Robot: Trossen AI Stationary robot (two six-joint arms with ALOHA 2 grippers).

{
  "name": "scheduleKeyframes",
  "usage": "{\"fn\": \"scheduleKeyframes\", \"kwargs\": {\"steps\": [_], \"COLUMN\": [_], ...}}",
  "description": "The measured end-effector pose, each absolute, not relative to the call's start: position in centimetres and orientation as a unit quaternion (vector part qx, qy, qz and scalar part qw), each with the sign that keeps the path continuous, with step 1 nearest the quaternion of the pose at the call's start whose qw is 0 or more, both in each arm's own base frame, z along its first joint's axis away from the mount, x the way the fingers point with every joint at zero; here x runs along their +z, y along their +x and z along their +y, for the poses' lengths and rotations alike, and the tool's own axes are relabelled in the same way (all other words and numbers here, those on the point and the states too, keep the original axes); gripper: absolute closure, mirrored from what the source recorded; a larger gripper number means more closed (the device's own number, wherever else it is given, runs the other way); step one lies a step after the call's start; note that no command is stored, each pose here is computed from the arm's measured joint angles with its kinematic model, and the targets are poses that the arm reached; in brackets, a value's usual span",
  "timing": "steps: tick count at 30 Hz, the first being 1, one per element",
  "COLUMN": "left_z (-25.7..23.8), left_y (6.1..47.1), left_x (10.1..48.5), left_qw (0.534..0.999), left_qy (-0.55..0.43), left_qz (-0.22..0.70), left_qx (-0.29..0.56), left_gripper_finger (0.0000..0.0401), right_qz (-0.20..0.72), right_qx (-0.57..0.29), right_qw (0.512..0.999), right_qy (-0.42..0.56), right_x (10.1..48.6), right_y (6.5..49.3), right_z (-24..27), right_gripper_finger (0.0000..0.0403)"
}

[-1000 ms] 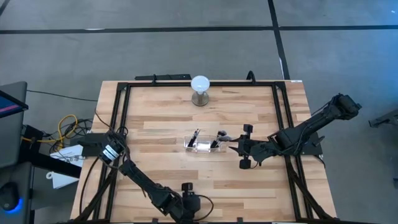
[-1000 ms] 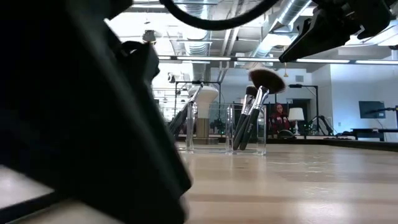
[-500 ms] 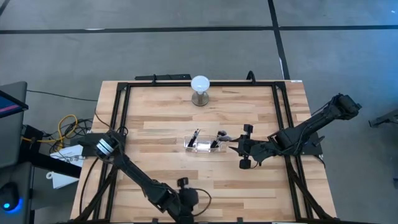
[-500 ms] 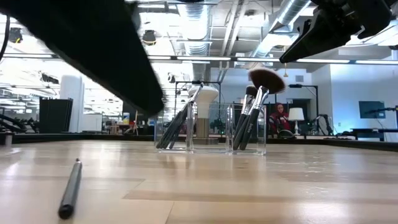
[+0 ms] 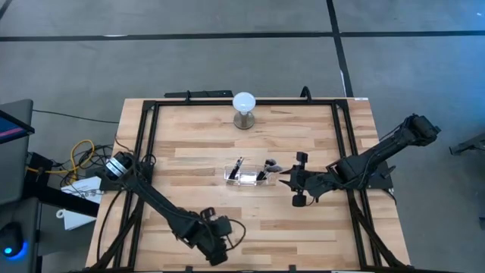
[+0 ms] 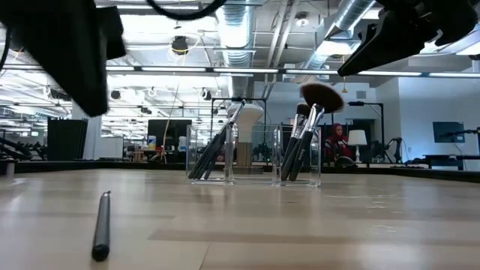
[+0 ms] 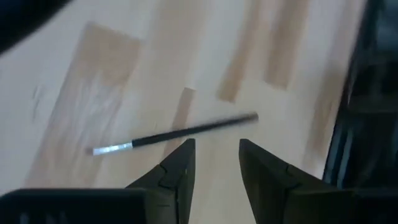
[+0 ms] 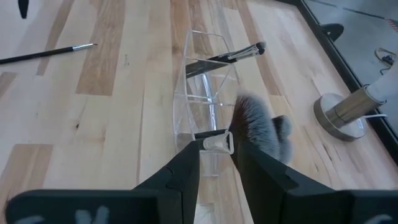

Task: Put items in baskets/containers
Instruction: Put the black liner brush into the transparent organizer

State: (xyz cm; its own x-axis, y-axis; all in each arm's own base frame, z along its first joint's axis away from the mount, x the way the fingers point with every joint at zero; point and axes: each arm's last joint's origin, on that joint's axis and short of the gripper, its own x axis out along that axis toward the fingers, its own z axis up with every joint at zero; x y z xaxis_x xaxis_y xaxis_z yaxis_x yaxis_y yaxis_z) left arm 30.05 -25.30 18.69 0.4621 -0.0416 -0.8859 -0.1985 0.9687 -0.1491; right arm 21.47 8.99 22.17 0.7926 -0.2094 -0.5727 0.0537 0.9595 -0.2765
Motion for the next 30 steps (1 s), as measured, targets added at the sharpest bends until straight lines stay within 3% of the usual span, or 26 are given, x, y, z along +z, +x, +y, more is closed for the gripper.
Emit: {"fn": "scheduleKeyframes", "kwargs": {"steps": [5,8,16,22,30], "left_z": [-25.4,-25.4,-24.6,-24.5,-24.2], "left_y": [29.9,29.9,30.5,29.1,29.1], "left_x": [18.8,18.9,18.9,18.4,17.9], "left_qw": [0.842,0.829,0.831,0.783,0.783], "left_qy": [0.107,0.187,0.181,0.241,0.255], "left_qz": [0.517,0.502,0.504,0.544,0.54], "left_qx": [-0.113,-0.162,-0.15,-0.182,-0.174], "left_gripper_finger": [0.0281,0.0281,0.0281,0.0281,0.0281], "right_qz": [0.315,0.315,0.315,0.318,0.315], "right_qx": [-0.066,-0.065,-0.068,-0.053,-0.053], "right_qw": [0.937,0.937,0.939,0.941,0.944], "right_qy": [-0.135,-0.136,-0.117,-0.099,-0.086], "right_x": [22.2,22.2,22.2,22.1,22.2], "right_y": [21.5,21.5,21.5,21.5,21.4], "right_z": [9.0,9.0,9.0,9.1,9.3], "right_gripper_finger": [0.0301,0.0301,0.0301,0.0301,0.0301]}}
